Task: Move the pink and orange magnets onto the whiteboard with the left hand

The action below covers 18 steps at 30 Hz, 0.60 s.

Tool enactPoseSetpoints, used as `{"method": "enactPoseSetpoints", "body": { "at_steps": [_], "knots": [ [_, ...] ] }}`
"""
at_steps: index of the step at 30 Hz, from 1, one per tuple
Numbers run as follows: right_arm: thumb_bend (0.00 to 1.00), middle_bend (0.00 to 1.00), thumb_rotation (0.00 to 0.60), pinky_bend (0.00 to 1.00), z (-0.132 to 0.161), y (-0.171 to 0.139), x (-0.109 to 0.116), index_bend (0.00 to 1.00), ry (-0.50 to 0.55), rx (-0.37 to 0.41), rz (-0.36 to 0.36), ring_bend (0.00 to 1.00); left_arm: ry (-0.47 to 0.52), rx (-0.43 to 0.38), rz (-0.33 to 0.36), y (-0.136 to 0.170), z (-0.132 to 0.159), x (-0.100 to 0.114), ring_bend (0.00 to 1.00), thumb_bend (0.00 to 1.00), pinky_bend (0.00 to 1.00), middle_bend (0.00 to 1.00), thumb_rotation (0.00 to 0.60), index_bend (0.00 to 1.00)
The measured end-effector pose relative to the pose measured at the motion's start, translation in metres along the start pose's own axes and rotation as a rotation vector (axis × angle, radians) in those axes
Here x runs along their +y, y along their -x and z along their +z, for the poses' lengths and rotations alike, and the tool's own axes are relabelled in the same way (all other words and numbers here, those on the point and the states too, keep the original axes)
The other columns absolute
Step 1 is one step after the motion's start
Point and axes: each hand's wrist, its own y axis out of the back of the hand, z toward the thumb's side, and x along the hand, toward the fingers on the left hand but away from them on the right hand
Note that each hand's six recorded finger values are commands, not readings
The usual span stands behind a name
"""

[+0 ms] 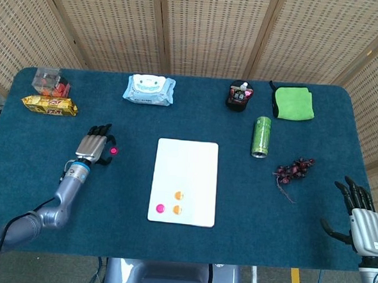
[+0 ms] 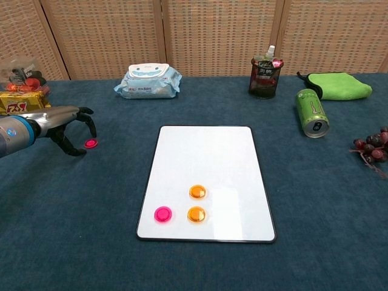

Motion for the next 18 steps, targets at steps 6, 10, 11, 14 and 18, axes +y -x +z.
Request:
{"method": "enactPoseSetpoints", "body": {
  "at_steps": [6,10,11,14,18],
  "knots": [
    [0.31,0.00,0.600,0.00,0.0000,-0.0001,0.0001,0.10,0.002,0.000,-0.001,0.00,0.001,-0.002,-0.002,-0.0003,0.0034,-0.0018,0.00,0.35,0.00,0.00,0.600,0.51],
    [0.31,0.00,0.600,0.00,-0.0001,-0.0001,0.0002,0.10,0.003,0.000,-0.002,0.00,-0.003,-0.001,0.001,-0.0003,0.0043,-0.0017,0.00,0.35,0.00,0.00,0.600,0.54],
    [0.31,0.00,0.600,0.00,-0.0001,-0.0001,0.0003,0.10,0.003,0.000,-0.002,0.00,-0.005,0.000,0.002,-0.0001,0.0044,-0.0016,0.00,0.35,0.00,0.00,0.600,0.54],
    [0.31,0.00,0.600,0.00,-0.0001,-0.0003,0.0003,0.10,0.003,0.001,-0.002,0.00,-0.005,0.000,0.005,0.0006,0.0046,-0.0007,0.00,0.35,0.00,0.00,0.600,0.54],
    [0.31,0.00,0.600,0.00,-0.0002,-0.0002,0.0003,0.10,0.005,0.000,-0.002,0.00,-0.003,-0.004,0.012,0.0017,0.0058,0.0028,0.00,0.35,0.00,0.00,0.600,0.54]
  ]
}}
